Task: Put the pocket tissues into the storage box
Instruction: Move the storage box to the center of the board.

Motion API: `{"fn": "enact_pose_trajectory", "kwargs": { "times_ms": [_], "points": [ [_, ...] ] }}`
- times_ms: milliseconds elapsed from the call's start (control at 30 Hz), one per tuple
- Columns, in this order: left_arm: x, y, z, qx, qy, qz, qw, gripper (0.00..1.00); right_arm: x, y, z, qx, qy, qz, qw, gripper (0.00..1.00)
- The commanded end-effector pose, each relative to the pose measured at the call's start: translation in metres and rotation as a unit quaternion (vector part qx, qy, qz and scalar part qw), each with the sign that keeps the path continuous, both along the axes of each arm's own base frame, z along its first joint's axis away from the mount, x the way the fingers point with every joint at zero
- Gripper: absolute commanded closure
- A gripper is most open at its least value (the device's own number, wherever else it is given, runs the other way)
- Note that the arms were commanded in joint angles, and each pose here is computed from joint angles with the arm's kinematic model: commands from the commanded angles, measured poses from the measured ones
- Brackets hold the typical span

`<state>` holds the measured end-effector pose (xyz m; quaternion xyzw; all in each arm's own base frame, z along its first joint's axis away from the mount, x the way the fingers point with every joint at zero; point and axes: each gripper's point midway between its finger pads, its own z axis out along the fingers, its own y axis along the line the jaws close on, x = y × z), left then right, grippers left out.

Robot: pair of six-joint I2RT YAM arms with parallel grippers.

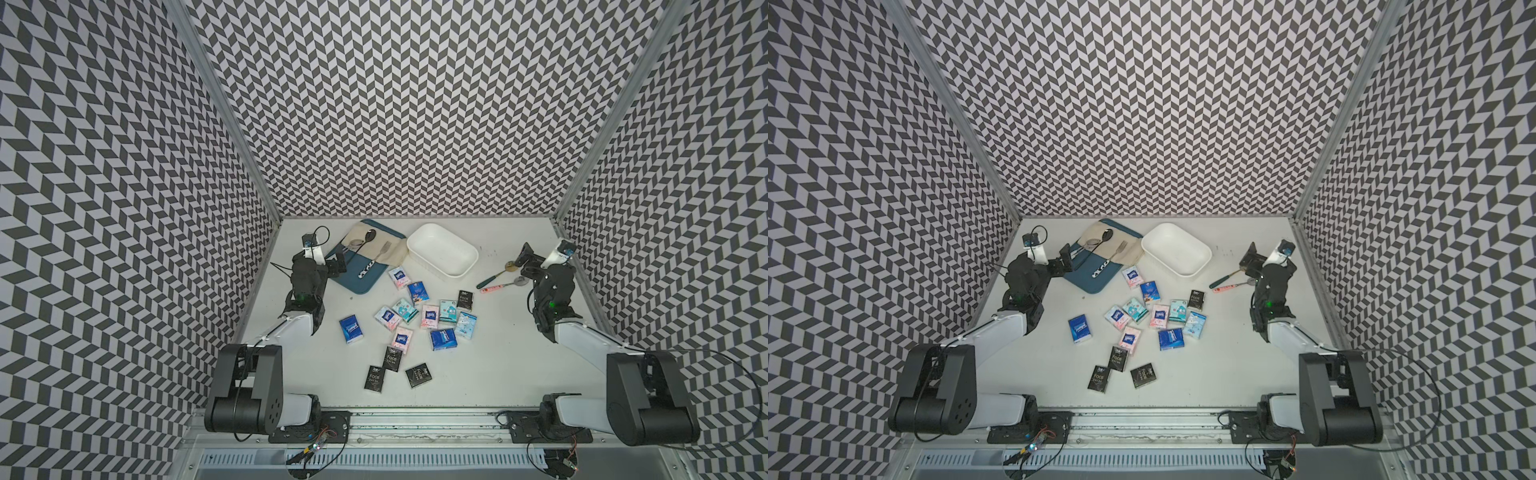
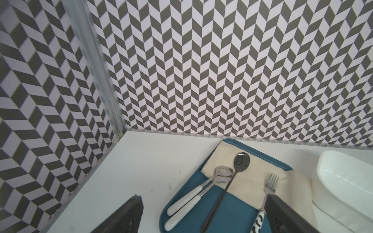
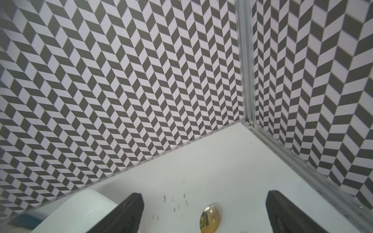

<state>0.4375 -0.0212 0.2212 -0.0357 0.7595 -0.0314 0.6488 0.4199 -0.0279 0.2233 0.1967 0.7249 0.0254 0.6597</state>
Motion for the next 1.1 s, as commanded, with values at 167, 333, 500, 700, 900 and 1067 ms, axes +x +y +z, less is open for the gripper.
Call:
{"fn": "enact_pose_trajectory", "kwargs": {
  "times_ms": [167, 333, 500, 700, 900, 1067],
  "points": [
    [0.033, -0.040, -0.057, -0.134, 0.255, -0.023, 0.957, 0.00, 0.034, 0.083, -0.054, 0.205, 0.205, 0.156, 0.944, 0.23],
    [0.017, -0.067, -0.081, -0.177, 0.308, -0.049, 0.934, 0.00, 0.048, 0.114, -0.065, 0.236, 0.231, 0.167, 0.929, 0.28],
    [-0.008, -0.074, -0.084, -0.190, 0.327, -0.063, 0.924, 0.00, 0.066, 0.148, -0.078, 0.253, 0.256, 0.177, 0.916, 0.35],
    [-0.033, -0.075, -0.074, -0.193, 0.321, -0.076, 0.924, 0.00, 0.077, 0.166, -0.119, 0.255, 0.320, 0.130, 0.903, 0.50],
    [-0.044, -0.074, -0.066, -0.186, 0.316, -0.082, 0.927, 0.00, 0.070, 0.159, -0.132, 0.249, 0.337, 0.085, 0.904, 0.50],
    [-0.045, -0.076, -0.067, -0.185, 0.321, -0.092, 0.924, 0.00, 0.059, 0.149, -0.132, 0.219, 0.345, 0.061, 0.911, 0.50]
  ]
}}
